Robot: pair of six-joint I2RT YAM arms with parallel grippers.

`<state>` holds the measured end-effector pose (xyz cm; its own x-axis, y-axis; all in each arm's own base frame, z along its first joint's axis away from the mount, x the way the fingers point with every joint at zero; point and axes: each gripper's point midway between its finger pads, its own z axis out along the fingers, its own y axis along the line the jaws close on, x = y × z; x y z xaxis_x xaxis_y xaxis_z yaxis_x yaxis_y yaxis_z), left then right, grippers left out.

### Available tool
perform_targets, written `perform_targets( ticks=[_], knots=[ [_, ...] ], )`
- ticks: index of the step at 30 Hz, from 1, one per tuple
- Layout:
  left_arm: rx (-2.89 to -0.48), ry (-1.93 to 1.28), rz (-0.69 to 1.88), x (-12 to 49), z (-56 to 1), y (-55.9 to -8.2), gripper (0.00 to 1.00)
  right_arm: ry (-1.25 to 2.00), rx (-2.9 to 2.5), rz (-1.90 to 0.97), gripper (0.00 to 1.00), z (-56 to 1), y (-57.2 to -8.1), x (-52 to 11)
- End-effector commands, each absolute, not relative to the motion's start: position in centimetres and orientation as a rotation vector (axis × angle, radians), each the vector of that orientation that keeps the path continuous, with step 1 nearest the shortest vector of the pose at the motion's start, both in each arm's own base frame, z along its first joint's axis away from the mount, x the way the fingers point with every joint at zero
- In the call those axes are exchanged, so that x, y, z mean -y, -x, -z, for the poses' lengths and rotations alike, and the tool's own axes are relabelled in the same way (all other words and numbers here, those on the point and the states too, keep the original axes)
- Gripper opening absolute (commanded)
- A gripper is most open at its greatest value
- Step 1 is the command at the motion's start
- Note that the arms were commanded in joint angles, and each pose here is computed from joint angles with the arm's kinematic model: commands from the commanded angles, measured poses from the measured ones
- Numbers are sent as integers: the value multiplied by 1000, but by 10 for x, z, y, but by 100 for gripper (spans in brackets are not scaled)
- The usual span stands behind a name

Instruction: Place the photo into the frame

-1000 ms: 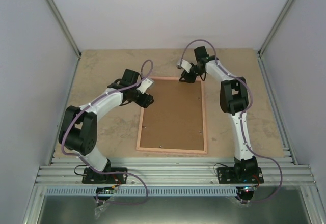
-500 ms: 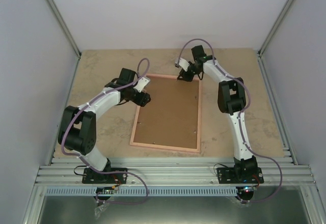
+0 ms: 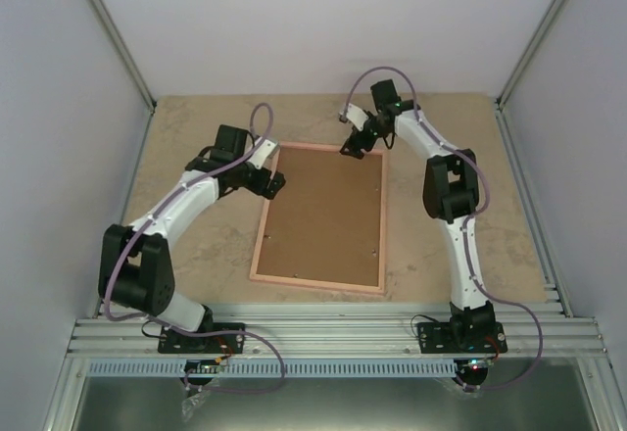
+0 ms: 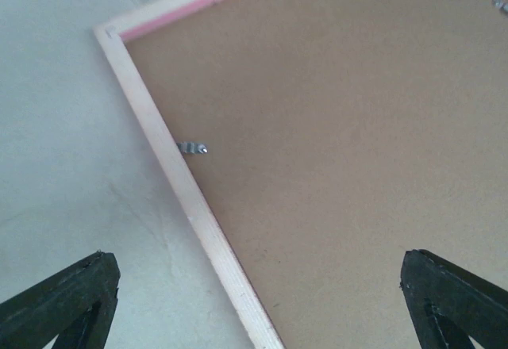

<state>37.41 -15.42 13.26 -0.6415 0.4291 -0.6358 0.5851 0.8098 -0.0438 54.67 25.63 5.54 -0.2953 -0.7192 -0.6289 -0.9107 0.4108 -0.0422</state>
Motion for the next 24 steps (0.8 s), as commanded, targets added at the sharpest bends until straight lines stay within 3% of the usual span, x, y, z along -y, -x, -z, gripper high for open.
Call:
perform_targets(
  ticks=[1, 13, 24],
  knots=[
    [-2301, -679, 291, 143, -173, -376, 99, 1341, -2017, -388, 98, -131, -541, -247],
    [-2273, -574, 255, 119, -204, -358, 99, 1131, -2046, -394, 98, -205, -511, -197],
    [-2293, -562, 257, 111, -191, -354, 99, 1115, -2039, -631, 98, -227, -432, -177]
  ],
)
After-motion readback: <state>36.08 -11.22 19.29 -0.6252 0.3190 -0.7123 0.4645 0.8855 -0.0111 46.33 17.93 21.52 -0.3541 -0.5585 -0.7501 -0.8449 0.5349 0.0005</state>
